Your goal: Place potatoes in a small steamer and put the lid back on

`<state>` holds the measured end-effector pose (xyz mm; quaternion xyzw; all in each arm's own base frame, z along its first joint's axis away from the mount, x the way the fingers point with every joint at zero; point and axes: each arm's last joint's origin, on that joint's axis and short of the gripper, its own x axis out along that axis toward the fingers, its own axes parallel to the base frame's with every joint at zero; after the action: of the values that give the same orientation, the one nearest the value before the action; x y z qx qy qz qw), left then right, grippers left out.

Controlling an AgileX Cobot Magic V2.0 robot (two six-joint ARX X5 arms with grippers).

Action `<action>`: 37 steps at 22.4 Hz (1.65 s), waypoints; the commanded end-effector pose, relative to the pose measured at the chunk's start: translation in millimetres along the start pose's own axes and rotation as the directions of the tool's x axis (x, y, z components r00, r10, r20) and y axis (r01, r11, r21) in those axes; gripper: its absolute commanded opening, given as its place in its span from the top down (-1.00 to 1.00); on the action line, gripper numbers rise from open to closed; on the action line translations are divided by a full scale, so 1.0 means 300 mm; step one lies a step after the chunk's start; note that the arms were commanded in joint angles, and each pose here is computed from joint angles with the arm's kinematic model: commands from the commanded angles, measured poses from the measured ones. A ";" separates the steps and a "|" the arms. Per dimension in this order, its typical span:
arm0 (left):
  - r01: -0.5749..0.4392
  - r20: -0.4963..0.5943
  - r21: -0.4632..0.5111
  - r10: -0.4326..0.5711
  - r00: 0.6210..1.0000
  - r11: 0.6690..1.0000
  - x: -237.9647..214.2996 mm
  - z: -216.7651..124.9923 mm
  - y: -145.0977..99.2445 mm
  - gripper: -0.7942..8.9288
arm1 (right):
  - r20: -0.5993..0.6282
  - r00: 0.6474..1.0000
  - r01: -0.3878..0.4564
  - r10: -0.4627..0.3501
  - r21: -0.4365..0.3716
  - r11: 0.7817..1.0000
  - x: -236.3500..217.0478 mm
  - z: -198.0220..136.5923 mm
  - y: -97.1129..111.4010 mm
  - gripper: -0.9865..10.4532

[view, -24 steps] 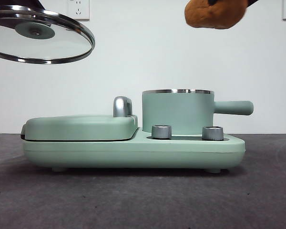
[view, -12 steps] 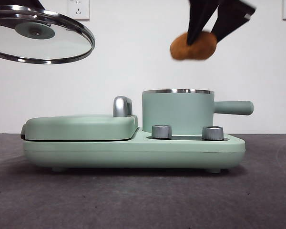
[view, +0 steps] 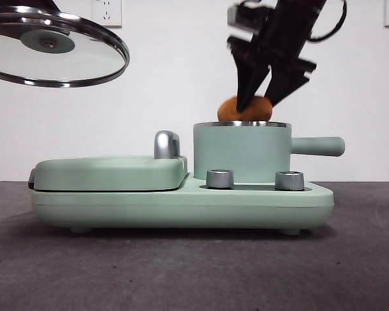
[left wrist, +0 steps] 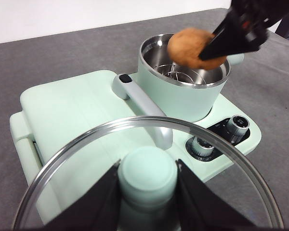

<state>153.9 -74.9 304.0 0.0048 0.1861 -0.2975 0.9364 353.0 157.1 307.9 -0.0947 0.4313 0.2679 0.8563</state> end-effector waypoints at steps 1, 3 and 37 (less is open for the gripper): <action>0.004 0.036 -0.002 -0.004 0.999 1.000 -0.004 0.021 -0.004 0.82 | 0.010 1.000 0.002 -0.002 -0.011 1.000 0.035 0.019 -0.006 0.46; 0.004 0.036 -0.002 -0.004 0.999 1.000 -0.004 0.021 -0.004 0.82 | 0.013 1.000 0.001 -0.001 -0.012 1.000 0.054 0.021 -0.009 0.46; 0.004 0.035 0.002 -0.004 0.999 1.000 -0.003 0.021 -0.004 0.82 | 0.288 0.957 0.027 -0.017 -0.032 0.999 -0.354 -0.132 0.069 0.31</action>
<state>153.8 -74.9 304.0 0.0002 0.1877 -0.2966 0.9364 266.0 118.6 362.5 -0.0831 0.3083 0.2766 0.9064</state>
